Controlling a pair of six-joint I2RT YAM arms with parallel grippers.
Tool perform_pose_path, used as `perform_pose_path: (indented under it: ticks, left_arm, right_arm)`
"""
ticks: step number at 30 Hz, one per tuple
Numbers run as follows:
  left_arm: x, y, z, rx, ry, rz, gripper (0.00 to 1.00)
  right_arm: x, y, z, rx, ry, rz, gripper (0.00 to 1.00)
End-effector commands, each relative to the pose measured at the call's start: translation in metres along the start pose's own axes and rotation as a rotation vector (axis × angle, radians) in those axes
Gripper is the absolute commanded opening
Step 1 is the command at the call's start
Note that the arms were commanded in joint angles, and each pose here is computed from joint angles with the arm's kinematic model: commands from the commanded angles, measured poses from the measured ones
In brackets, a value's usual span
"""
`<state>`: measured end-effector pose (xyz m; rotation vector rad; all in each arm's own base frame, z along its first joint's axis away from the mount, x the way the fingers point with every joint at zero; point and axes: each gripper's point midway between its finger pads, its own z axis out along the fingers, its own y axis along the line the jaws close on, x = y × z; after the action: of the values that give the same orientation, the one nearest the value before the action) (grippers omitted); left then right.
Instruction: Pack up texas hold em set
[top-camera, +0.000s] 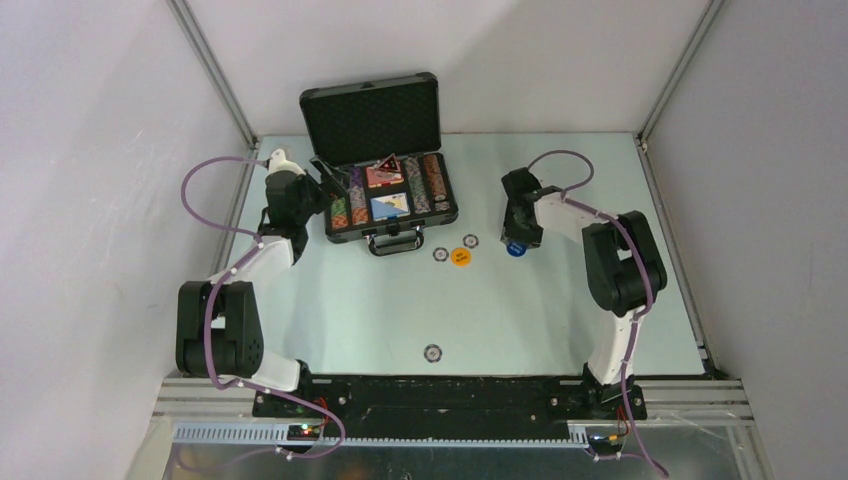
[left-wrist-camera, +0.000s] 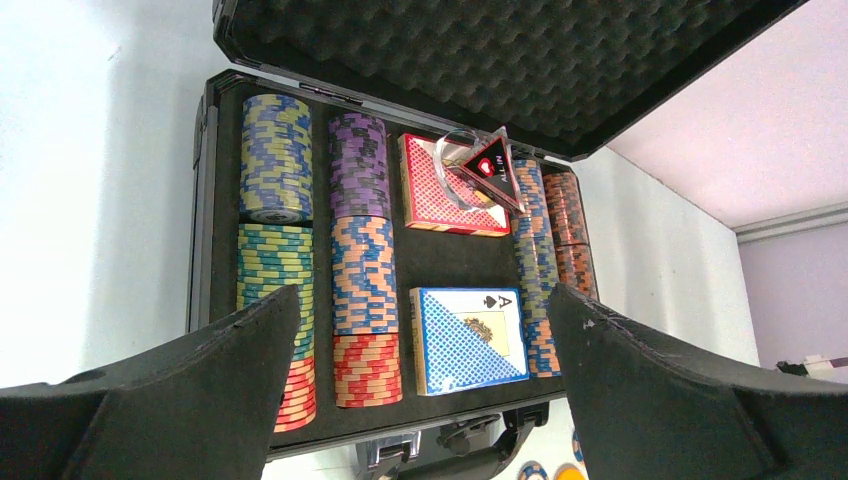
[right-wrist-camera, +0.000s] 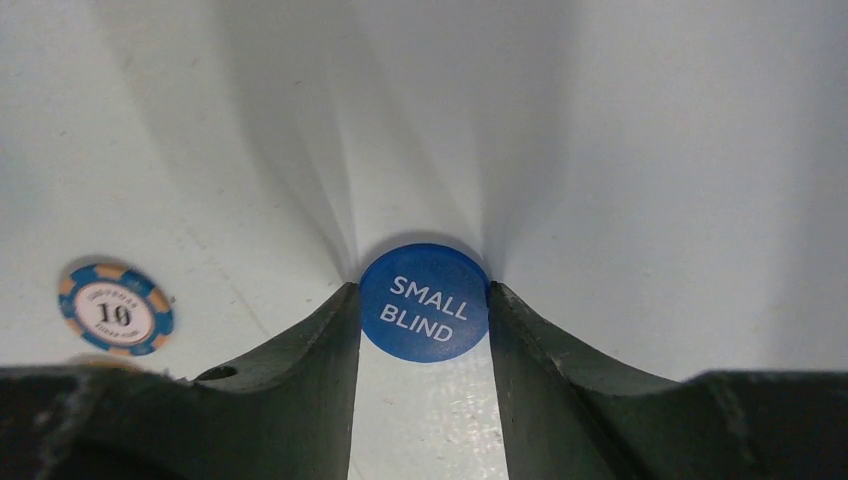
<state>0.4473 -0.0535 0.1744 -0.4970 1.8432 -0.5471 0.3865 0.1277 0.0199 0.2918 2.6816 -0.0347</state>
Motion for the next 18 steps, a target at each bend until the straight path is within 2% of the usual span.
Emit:
perform_pose_path:
  ticks: [1,11,13,18]
  left_arm:
    - [-0.023,-0.013,0.003,0.034,-0.052,-0.002,0.98]
    - [-0.023,-0.013,0.003,0.033,-0.052,-0.003,0.98]
    - [-0.023,-0.013,0.003,0.033,-0.052,-0.001,0.98]
    - [-0.023,-0.013,0.003,0.033,-0.052,-0.001,0.98]
  right_arm:
    - [-0.017,0.028,-0.021,-0.097,-0.058,-0.026,0.48]
    - [-0.044,0.087,-0.049,-0.178,-0.113,-0.088,0.49]
    - [-0.045,0.093,-0.048,-0.166,-0.11,-0.106,0.52]
    - [-0.039,0.094,-0.039,-0.131,-0.095,-0.112,0.66]
